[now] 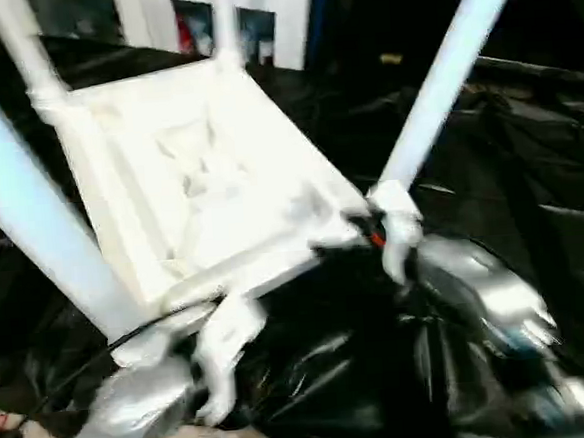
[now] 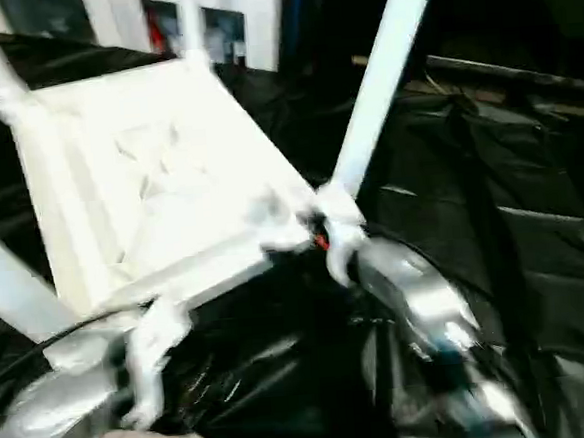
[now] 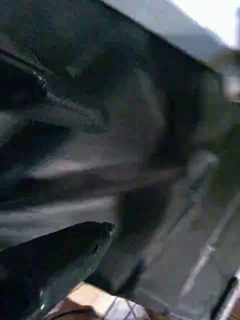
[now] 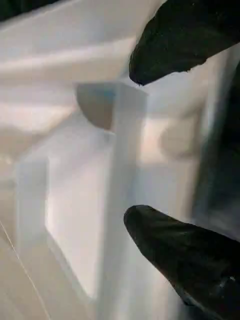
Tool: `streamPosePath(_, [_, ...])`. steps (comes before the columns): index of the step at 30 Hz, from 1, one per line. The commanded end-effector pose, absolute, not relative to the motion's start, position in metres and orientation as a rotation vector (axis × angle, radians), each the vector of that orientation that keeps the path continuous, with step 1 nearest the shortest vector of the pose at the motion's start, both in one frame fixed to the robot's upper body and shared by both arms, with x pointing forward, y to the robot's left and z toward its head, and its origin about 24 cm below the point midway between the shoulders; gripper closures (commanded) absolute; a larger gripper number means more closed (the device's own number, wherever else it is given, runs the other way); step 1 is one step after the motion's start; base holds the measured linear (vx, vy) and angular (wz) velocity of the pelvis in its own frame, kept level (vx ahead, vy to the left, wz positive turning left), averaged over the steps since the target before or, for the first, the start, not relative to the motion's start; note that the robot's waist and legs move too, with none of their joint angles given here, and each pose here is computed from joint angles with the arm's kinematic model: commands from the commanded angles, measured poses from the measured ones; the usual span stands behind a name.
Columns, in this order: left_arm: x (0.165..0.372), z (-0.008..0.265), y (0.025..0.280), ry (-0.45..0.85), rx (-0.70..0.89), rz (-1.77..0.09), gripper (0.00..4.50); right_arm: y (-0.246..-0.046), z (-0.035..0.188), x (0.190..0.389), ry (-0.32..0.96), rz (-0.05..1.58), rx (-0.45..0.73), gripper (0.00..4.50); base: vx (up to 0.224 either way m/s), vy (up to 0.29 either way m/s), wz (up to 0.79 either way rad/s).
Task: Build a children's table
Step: Rotate table base
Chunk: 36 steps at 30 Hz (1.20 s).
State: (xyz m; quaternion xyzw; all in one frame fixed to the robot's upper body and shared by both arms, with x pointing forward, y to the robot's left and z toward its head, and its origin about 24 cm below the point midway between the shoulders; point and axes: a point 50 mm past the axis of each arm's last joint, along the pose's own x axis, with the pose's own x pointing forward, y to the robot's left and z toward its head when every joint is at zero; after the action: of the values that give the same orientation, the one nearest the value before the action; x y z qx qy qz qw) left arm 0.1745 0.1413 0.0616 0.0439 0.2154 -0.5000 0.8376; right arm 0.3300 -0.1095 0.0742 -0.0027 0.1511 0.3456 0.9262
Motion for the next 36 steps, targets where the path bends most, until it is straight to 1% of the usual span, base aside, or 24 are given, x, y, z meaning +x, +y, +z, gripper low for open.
streamPosePath(1, [0.169, 0.069, 0.145, 0.438, 0.096, -1.073, 0.95, -0.122, 0.071, 0.340, 0.316, 0.591, -0.011, 0.00, 0.000, 0.000, 0.00])
streamPosePath(3, [0.163, 0.071, 0.153, 0.462, 0.096, -1.076, 0.94, -0.123, 0.072, 0.348, 0.312, 0.533, -0.010, 0.00, 0.000, 0.000, 0.00])
streamPosePath(4, [0.159, 0.072, 0.157, 0.478, 0.101, -1.084, 0.76, -0.124, 0.071, 0.353, 0.325, 0.488, 0.005, 0.00, 0.000, 0.000, 0.00])
streamPosePath(5, [0.156, 0.073, 0.160, 0.491, 0.105, -1.089, 0.60, -0.125, 0.070, 0.357, 0.324, 0.455, -0.003, 0.00, 0.000, 0.000, 0.00])
streamPosePath(7, [0.149, 0.076, 0.168, 0.518, 0.109, -1.098, 0.52, -0.129, 0.070, 0.365, 0.324, 0.379, -0.004, 0.00, 0.000, 0.000, 0.00])
streamPosePath(8, [0.148, 0.077, 0.170, 0.526, 0.111, -1.100, 0.39, -0.130, 0.070, 0.367, 0.325, 0.360, -0.001, 0.00, 0.000, 0.000, 0.00])
streamPosePath(9, [0.145, 0.078, 0.175, 0.540, 0.114, -1.104, 0.39, -0.132, 0.070, 0.371, 0.326, 0.326, 0.007, 0.00, 0.000, 0.000, 0.00])
streamPosePath(10, [0.144, 0.081, 0.183, 0.534, 0.132, -1.080, 0.26, -0.132, 0.071, 0.375, 0.323, 0.307, 0.023, 0.00, 0.000, 0.000, 0.00])
streamPosePath(11, [0.144, 0.081, 0.183, 0.534, 0.132, -1.080, 0.08, -0.132, 0.071, 0.375, 0.323, 0.307, 0.023, 0.00, 0.000, 0.000, 0.00])
streamPosePath(12, [0.146, 0.085, 0.191, 0.511, 0.137, -1.049, 0.04, -0.131, 0.073, 0.376, 0.313, 0.315, 0.029, 0.00, 0.000, 0.000, 0.00])
streamPosePath(17, [0.155, 0.098, 0.205, 0.445, 0.137, -0.981, 0.02, -0.126, 0.077, 0.376, 0.287, 0.373, 0.028, 0.00, 0.000, 0.000, 0.00])
streamPosePath(19, [0.166, 0.112, 0.212, 0.372, 0.108, -0.944, 0.02, -0.124, 0.078, 0.370, 0.263, 0.433, 0.023, 0.00, 0.000, 0.000, 0.00])
streamPosePath(20, [0.168, 0.115, 0.214, 0.358, 0.105, -0.942, 0.02, -0.125, 0.078, 0.369, 0.258, 0.445, 0.026, 0.00, 0.000, 0.000, 0.00])
streamPosePath(21, [0.173, 0.122, 0.214, 0.309, 0.089, -0.948, 0.02, -0.129, 0.078, 0.362, 0.254, 0.461, 0.049, 0.00, 0.000, 0.000, 0.00])
streamPosePath(23, [0.178, 0.127, 0.211, 0.269, 0.070, -0.956, 0.02, -0.134, 0.077, 0.357, 0.254, 0.458, 0.040, 0.00, 0.000, 0.000, 0.00])
streamPosePath(25, [0.185, 0.134, 0.202, 0.201, 0.034, -0.988, 0.02, -0.142, 0.074, 0.346, 0.262, 0.460, 0.004, 0.00, 0.000, 0.000, 0.00])
streamPosePath(27, [0.192, 0.137, 0.195, 0.167, 0.020, -1.008, 0.02, -0.149, 0.072, 0.337, 0.273, 0.471, -0.045, 0.00, 0.000, 0.000, 0.00])
streamPosePath(29, [0.198, 0.137, 0.190, 0.146, 0.015, -1.027, 0.02, -0.153, 0.072, 0.330, 0.278, 0.488, -0.060, 0.00, 0.000, 0.000, 0.00])
streamPosePath(33, [0.207, 0.140, 0.177, 0.119, -0.027, -1.092, 0.02, -0.172, 0.067, 0.326, 0.323, 0.385, -0.109, 0.00, 0.000, 0.000, 0.00])
streamPosePath(36, [0.219, 0.142, 0.165, 0.082, -0.064, -1.124, 0.02, -0.177, 0.063, 0.324, 0.351, 0.325, -0.104, 0.00, 0.000, 0.000, 0.00])
